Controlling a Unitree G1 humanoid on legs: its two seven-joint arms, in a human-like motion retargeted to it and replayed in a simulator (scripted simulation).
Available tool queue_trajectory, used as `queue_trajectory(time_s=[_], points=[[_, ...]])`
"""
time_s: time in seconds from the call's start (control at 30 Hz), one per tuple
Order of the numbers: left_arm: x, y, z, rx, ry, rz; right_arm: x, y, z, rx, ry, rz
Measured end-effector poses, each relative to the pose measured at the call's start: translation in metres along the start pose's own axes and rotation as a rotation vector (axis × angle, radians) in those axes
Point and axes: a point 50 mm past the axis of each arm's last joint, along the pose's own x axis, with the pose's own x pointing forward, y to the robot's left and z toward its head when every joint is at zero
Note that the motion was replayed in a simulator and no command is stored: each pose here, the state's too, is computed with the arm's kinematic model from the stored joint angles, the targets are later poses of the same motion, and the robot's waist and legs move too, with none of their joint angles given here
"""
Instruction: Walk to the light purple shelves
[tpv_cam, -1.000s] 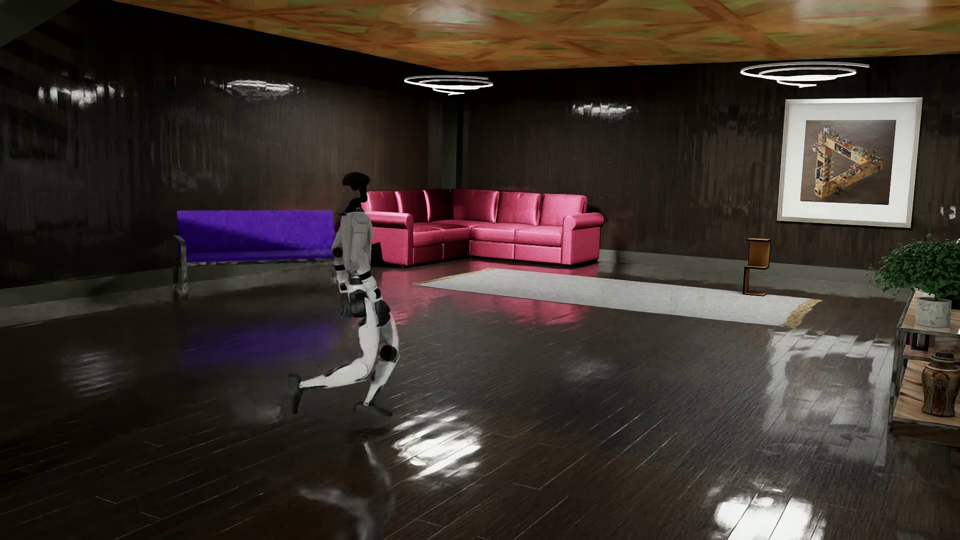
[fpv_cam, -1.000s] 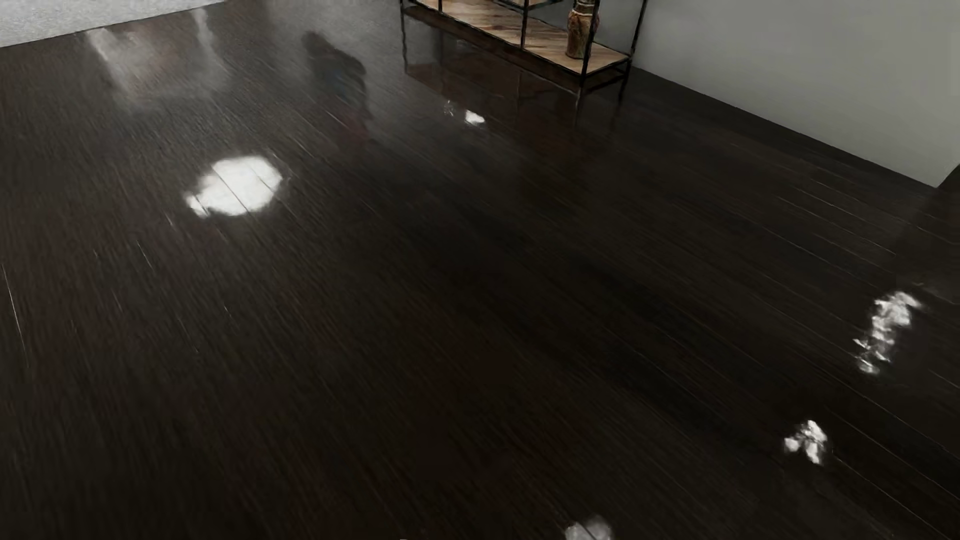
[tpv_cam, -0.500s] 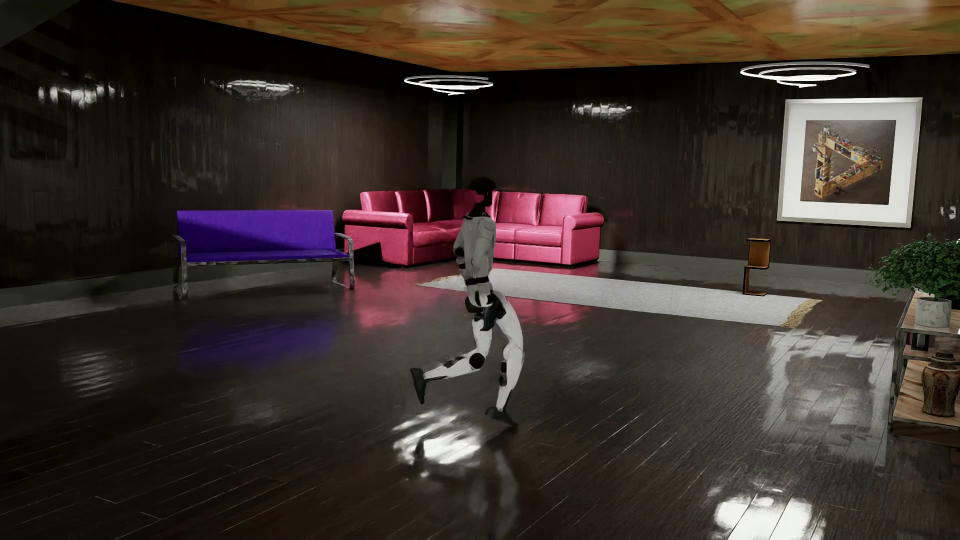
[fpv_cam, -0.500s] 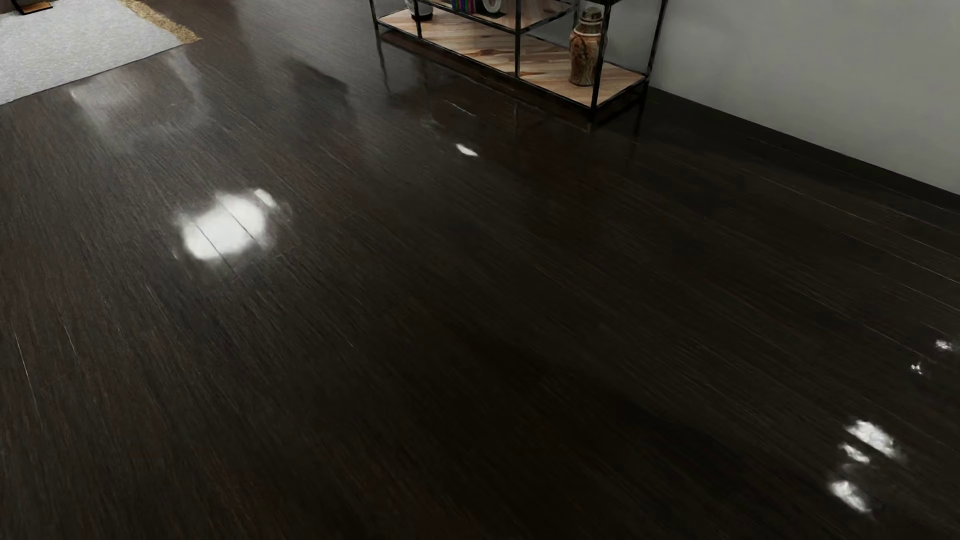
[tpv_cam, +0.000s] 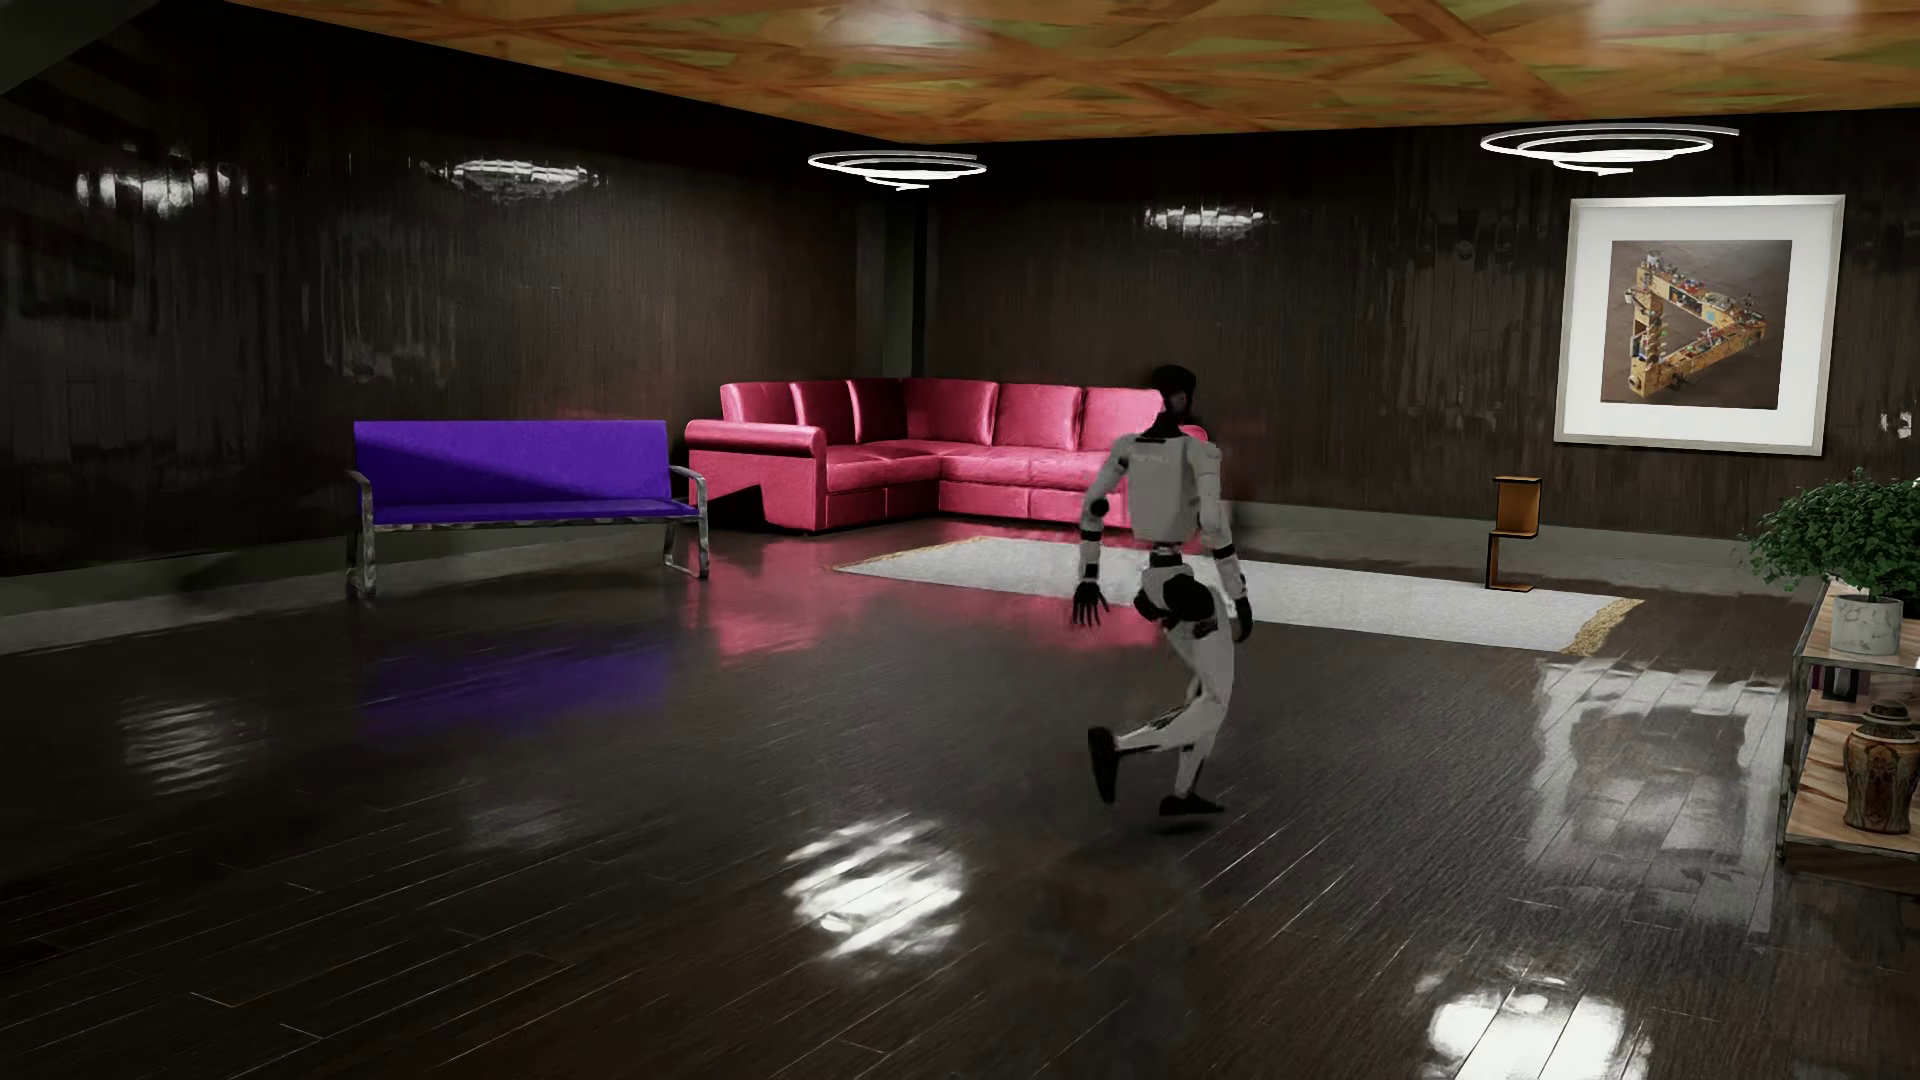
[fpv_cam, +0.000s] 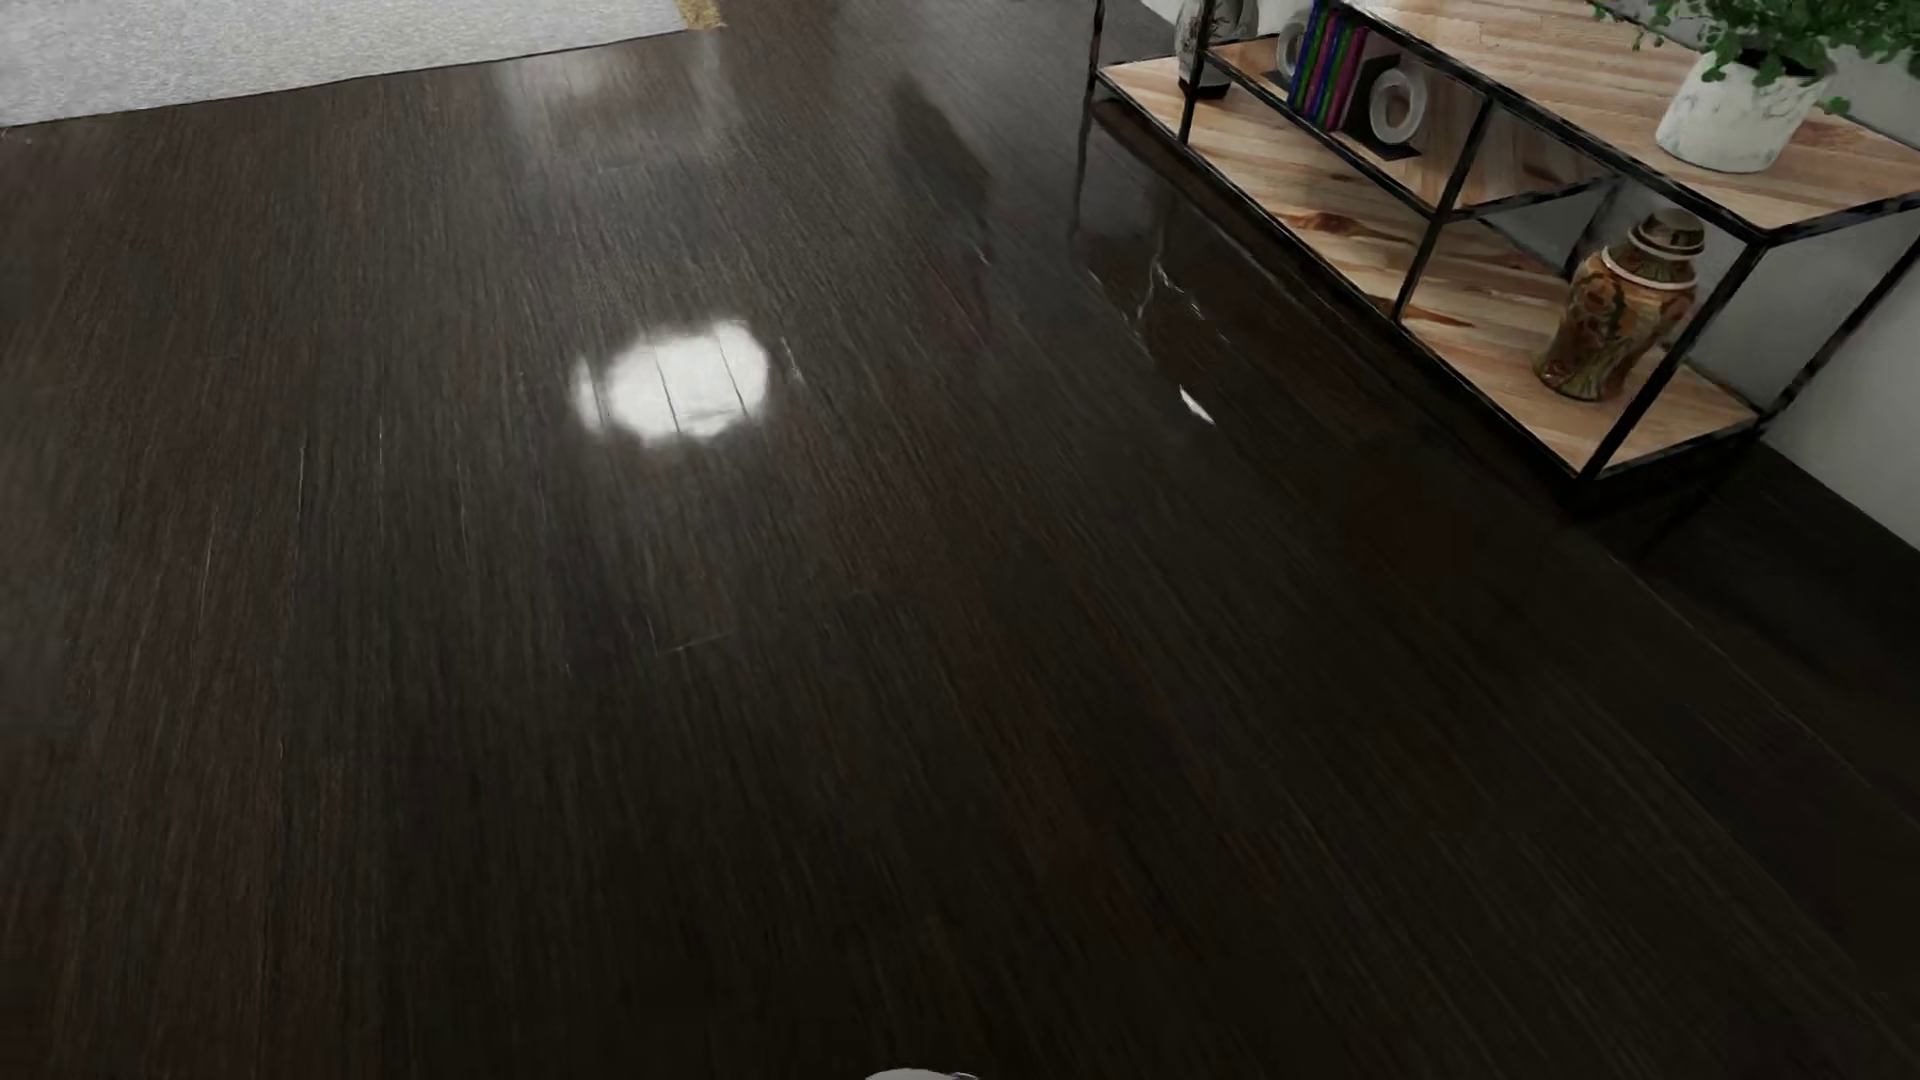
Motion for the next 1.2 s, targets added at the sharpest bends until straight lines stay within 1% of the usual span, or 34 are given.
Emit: queue_trajectory(time_s=[0.03,0.07,0.13,0.23,0.3,0.33,0.37,0.43,0.53,0.6,0.67,0.77,0.83,0.87,0.93,0.97,1.0,1.03,1.07,1.13,1.2], points=[[0.001,0.001,0.022,-0.017,-0.086,0.006,-0.004,0.011,-0.018,-0.049,0.061,0.045],[0.001,0.006,0.048,-0.033,-0.183,0.021,-0.011,0.023,-0.04,-0.03,0.131,0.068],[-0.004,0.014,0.09,-0.05,-0.335,0.045,-0.024,0.044,-0.067,-0.054,0.208,0.134],[-0.021,0.036,0.144,-0.025,-0.548,0.098,-0.04,0.071,-0.086,-0.026,0.251,0.198],[-0.037,0.052,0.165,-0.029,-0.656,0.145,-0.04,0.076,-0.086,-0.009,0.256,0.203],[-0.039,0.055,0.168,-0.039,-0.671,0.156,-0.039,0.072,-0.084,-0.003,0.25,0.191],[-0.035,0.051,0.161,-0.054,-0.641,0.147,-0.037,0.067,-0.085,-0.009,0.254,0.178],[-0.017,0.035,0.127,-0.087,-0.494,0.105,-0.032,0.054,-0.082,-0.019,0.259,0.148],[0.001,0.015,0.09,-0.029,-0.304,0.04,-0.013,0.019,-0.05,-0.039,0.172,0.06],[0.002,0.009,0.059,0.002,-0.205,0.022,-0.004,-0.001,-0.015,-0.075,0.044,0.022],[0.0,0.012,0.028,-0.016,-0.116,0.034,0.001,-0.026,0.022,-0.047,-0.074,-0.053],[-0.003,0.018,0.001,-0.045,-0.028,0.057,0.001,-0.067,0.09,-0.053,-0.283,-0.161],[-0.006,0.018,-0.015,-0.062,0.022,0.063,-0.005,-0.08,0.114,-0.035,-0.37,-0.203],[-0.007,0.015,-0.024,-0.064,0.059,0.055,-0.006,-0.077,0.115,-0.011,-0.382,-0.199],[-0.009,0.007,-0.039,-0.048,0.126,0.032,0.0,-0.05,0.093,0.041,-0.32,-0.14],[-0.007,0.009,-0.033,-0.06,0.108,0.038,0.001,-0.038,0.078,0.046,-0.275,-0.109],[-0.004,0.006,-0.021,-0.066,0.067,0.033,0.004,-0.021,0.067,0.014,-0.232,-0.057],[-0.001,0.007,-0.004,-0.08,0.006,0.037,0.007,-0.003,0.05,-0.012,-0.162,-0.003],[0.001,0.007,0.019,-0.106,-0.077,0.042,0.005,0.009,0.027,0.05,-0.088,0.011],[-0.004,0.018,0.064,-0.131,-0.262,0.073,-0.007,0.039,-0.022,0.008,0.066,0.098],[-0.016,0.038,0.119,-0.112,-0.468,0.119,-0.023,0.056,-0.061,-0.007,0.191,0.148]])
